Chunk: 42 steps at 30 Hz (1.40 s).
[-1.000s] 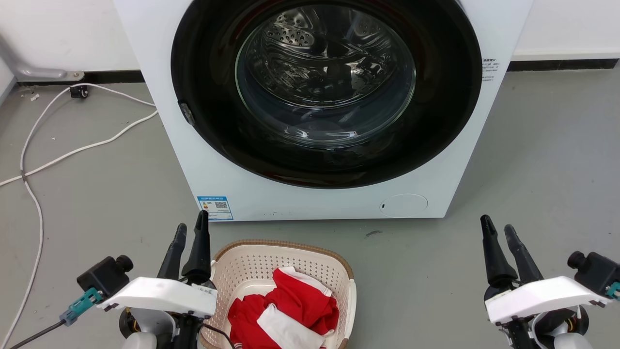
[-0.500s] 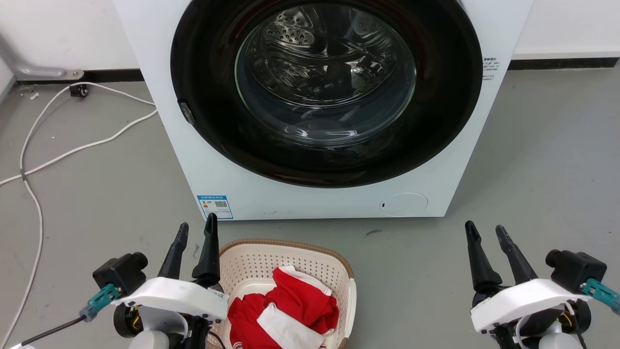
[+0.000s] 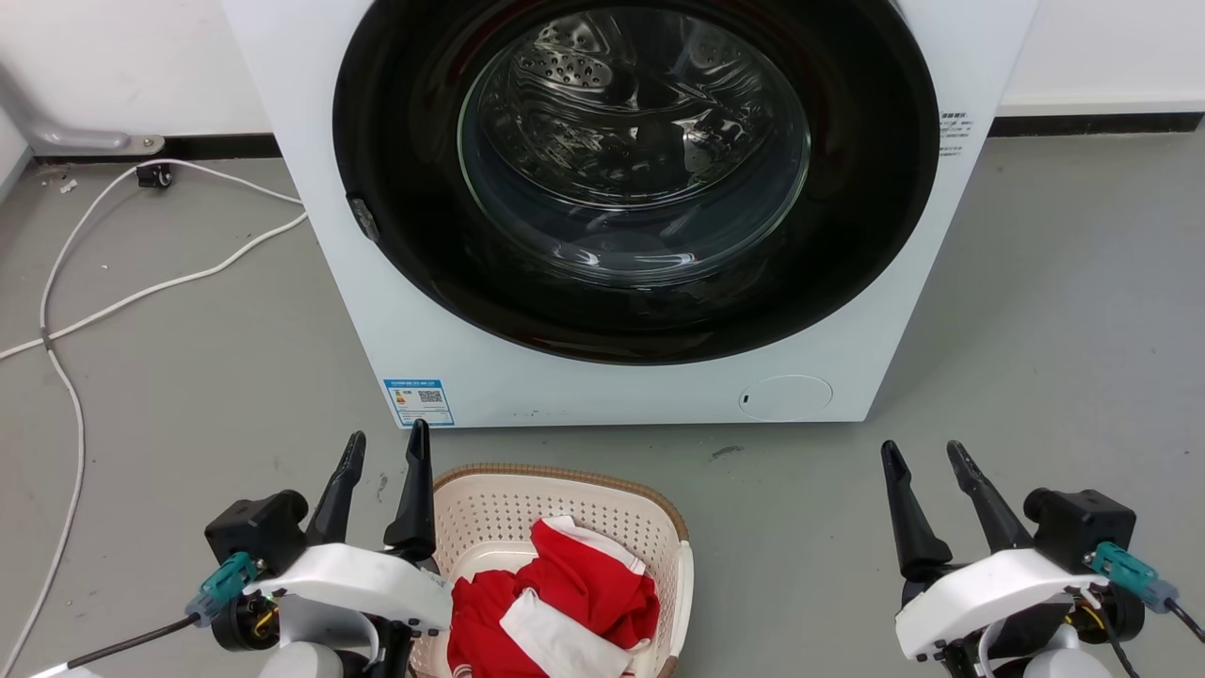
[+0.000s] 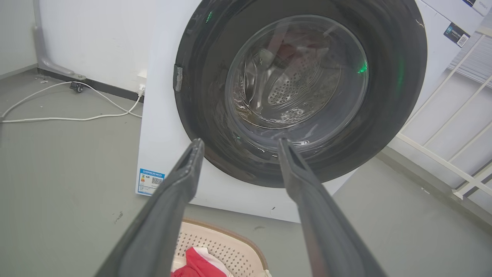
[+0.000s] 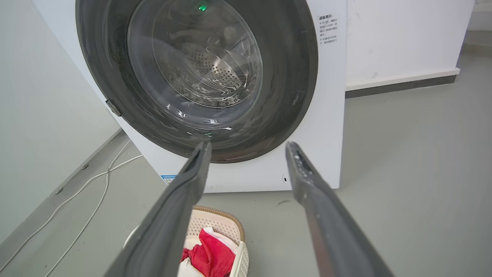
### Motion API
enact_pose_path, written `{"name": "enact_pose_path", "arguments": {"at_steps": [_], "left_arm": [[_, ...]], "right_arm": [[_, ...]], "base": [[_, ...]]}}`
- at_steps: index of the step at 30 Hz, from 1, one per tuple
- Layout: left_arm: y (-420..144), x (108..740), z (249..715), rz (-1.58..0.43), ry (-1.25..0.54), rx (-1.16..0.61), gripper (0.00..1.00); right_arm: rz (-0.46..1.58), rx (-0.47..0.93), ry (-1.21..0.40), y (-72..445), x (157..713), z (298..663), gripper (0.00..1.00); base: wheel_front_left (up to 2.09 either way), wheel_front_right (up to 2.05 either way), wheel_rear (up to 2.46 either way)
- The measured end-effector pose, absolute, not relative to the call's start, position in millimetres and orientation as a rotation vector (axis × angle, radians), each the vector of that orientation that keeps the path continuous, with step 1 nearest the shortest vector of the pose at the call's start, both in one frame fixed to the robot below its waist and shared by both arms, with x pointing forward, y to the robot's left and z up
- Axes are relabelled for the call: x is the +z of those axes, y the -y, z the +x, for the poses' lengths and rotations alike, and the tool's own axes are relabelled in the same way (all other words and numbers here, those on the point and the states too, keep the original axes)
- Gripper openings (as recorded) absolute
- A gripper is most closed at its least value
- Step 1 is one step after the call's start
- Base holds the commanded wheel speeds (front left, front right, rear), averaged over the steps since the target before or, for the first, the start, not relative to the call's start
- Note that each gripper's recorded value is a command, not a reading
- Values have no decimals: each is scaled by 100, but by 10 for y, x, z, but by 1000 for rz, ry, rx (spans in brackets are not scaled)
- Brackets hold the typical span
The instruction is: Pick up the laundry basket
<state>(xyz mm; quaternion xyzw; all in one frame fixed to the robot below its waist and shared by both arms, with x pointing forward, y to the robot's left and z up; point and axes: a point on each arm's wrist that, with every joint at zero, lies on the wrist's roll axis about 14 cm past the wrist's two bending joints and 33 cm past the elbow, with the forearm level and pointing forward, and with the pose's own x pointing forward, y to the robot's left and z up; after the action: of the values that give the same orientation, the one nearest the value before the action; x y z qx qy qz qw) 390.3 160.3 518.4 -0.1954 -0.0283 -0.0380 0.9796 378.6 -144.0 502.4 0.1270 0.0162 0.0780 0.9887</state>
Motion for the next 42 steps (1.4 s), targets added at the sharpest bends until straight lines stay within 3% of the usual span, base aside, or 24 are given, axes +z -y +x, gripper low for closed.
{"name": "enact_pose_path", "arguments": {"at_steps": [42], "left_arm": [[-1562,5237,3838,-40,121,-105,100]], "right_arm": [[-13,173,-17,1456,4953,3800,100]], "base": [[0,0,0]]}}
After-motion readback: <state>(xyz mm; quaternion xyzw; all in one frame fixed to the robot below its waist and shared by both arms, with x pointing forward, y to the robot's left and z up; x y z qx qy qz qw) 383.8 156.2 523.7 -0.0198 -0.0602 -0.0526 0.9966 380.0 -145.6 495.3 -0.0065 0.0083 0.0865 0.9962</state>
